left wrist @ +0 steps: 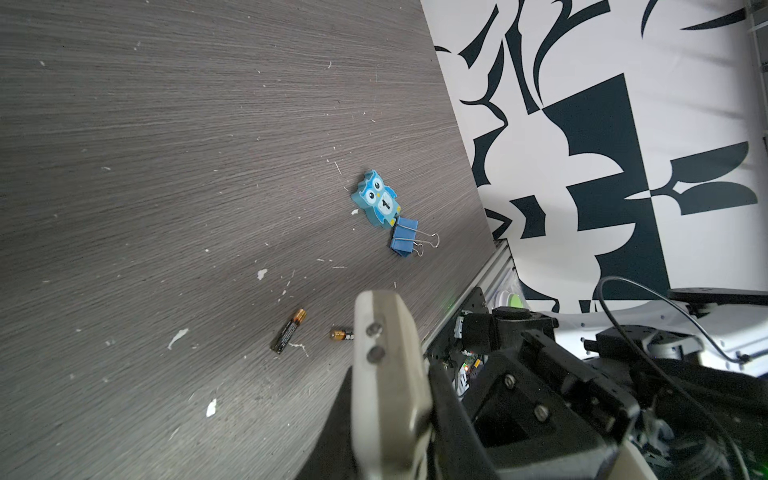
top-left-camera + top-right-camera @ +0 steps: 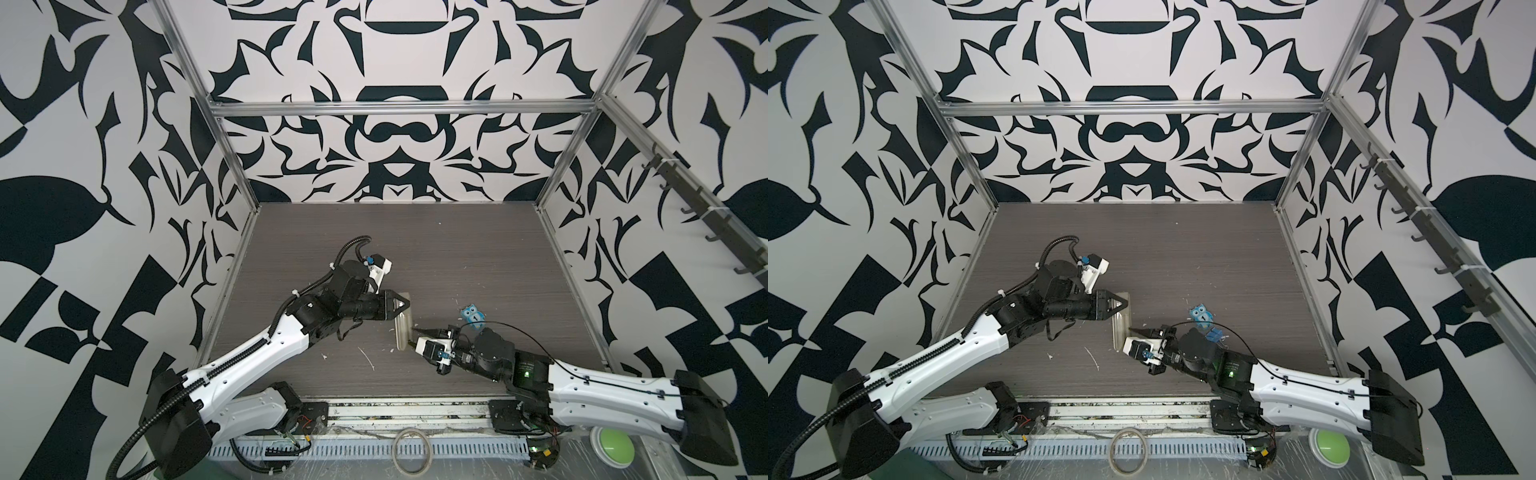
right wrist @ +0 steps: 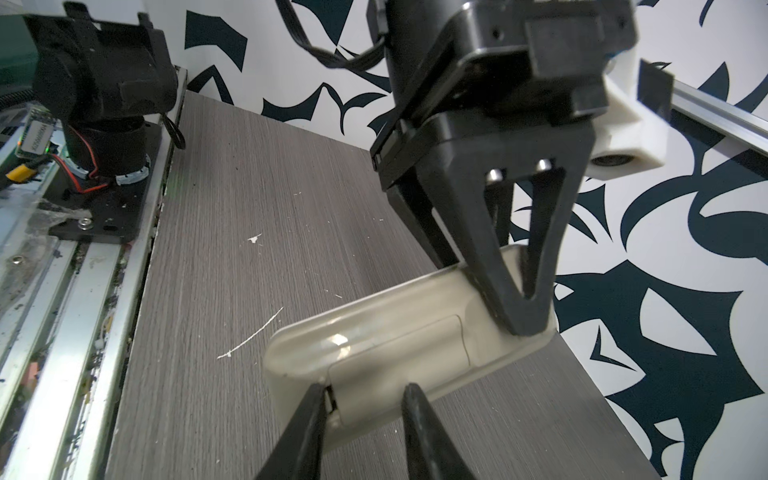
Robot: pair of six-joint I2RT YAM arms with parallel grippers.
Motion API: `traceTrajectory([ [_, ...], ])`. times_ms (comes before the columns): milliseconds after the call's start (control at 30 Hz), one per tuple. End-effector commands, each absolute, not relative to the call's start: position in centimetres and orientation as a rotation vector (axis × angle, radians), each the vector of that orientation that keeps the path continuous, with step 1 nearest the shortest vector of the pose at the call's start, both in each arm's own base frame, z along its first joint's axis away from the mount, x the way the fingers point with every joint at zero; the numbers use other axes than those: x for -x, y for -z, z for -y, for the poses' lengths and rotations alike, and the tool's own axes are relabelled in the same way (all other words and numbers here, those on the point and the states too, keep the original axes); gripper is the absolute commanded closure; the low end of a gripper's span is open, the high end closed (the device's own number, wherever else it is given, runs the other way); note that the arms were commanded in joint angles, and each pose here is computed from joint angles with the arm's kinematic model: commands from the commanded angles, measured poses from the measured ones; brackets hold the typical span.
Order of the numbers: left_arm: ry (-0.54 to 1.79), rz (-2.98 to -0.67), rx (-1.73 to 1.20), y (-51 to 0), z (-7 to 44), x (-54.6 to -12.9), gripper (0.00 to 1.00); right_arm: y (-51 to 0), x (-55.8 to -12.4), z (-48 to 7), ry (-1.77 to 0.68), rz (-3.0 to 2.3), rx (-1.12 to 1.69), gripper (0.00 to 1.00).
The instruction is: Load the batteries into the remote control
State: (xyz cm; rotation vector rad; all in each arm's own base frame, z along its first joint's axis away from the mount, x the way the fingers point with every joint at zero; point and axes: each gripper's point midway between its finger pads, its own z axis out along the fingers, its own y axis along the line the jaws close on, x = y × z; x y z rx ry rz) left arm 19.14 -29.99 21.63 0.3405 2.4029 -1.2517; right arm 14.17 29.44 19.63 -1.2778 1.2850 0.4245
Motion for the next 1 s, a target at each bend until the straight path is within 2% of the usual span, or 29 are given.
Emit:
traceTrajectory([
  [0,1.289,-2.469,-0.381,-21.4,30.1,-17.4,1.0,-22.3,-16.1,-28.8,-0.352,-1.274,1.148,0.66],
  [300,1.256,-2.472,-0.377,-21.4,29.9,-17.6,1.0,-22.1,-15.0,-29.3,-0.411,-1.238,1.196,0.67],
  [533,1.27,-2.466,-0.368,-21.6,28.2,-17.6,1.0,-22.0,-11.2,-30.7,-0.611,-1.128,1.32,0.58],
  [733,1.383,-2.428,-0.4,-22.1,27.9,-16.4,1.0,-21.5,-9.7,-31.6,-0.683,-1.097,1.397,0.59],
  [967,1.401,-2.444,-0.431,-22.0,27.7,-15.6,1.0,-21.7,-9.4,-32.1,-0.694,-1.082,1.405,0.61],
])
